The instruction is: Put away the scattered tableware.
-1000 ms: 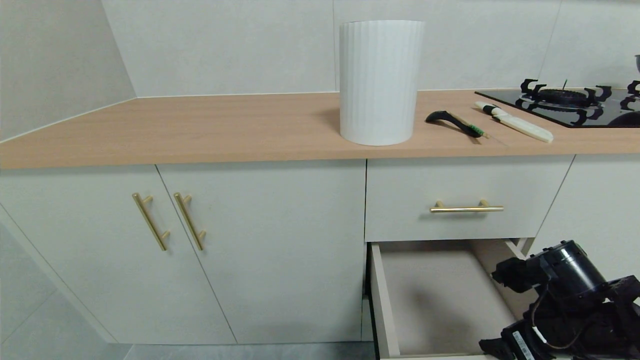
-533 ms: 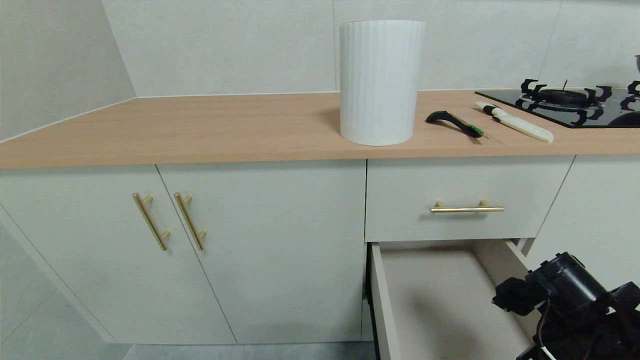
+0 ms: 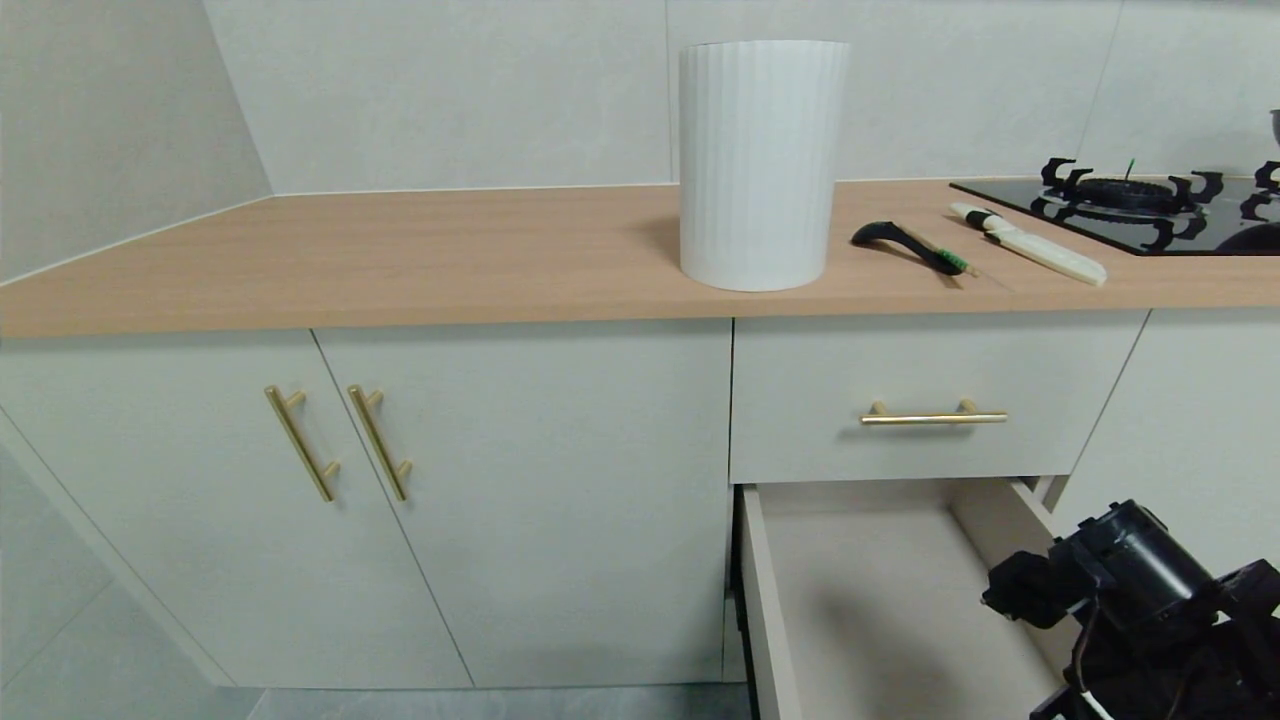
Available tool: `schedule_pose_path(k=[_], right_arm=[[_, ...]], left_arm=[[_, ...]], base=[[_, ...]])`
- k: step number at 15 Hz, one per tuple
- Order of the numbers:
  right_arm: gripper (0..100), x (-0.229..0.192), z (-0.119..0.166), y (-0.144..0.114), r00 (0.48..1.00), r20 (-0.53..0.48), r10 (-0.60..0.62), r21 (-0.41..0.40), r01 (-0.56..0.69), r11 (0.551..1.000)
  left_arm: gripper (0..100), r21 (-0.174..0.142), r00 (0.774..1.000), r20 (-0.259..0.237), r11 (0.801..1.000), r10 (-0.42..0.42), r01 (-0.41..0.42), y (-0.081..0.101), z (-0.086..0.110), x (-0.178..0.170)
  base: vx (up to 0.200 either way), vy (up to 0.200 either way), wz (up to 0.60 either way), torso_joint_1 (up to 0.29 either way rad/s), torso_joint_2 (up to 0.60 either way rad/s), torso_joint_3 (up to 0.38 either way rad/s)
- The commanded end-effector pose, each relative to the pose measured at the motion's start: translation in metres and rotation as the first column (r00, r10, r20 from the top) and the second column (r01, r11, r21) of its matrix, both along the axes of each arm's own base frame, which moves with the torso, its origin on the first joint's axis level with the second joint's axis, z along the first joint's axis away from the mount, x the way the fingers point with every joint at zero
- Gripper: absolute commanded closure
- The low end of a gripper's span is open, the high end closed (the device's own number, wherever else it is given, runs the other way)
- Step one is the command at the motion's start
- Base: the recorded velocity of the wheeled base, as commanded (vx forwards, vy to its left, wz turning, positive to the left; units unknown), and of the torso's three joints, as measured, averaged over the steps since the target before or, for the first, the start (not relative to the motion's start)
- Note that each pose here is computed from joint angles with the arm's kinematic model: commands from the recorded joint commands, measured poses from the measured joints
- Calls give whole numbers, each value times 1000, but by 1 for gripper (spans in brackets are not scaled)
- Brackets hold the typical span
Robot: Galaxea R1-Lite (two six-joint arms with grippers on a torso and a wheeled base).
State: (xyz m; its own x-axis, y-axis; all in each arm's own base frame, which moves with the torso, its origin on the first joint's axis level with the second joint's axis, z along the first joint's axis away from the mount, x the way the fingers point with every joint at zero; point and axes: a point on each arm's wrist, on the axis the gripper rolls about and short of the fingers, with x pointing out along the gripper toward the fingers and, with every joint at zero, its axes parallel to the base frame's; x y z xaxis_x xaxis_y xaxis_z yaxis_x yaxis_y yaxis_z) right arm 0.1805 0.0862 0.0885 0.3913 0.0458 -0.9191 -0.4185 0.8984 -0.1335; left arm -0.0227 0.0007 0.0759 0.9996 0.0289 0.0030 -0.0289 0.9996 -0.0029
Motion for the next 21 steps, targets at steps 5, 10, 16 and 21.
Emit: schedule_pose_path(k=[5,10,16,21], right_arm=[[0,51,99,2,917,292,-271,297,182,937],[0,44,139,-5,882,365,-298,373,155,915],[0,38,149,-24,839,406,-361,390,198,899],[0,34,151,-25,838,419,-349,383,185,905]], left_arm=[[0,0,1000,0,1000,0,0,0,0,0],[0,0,1000,0,1000,0,0,0,0,0],[0,0,1000,0,1000,0,0,0,0,0],[0,0,1000,0,1000,0,0,0,0,0]], base=[[0,0,0,0,0,0],[0,0,0,0,0,0],[0,0,0,0,0,0],[0,0,0,0,0,0]])
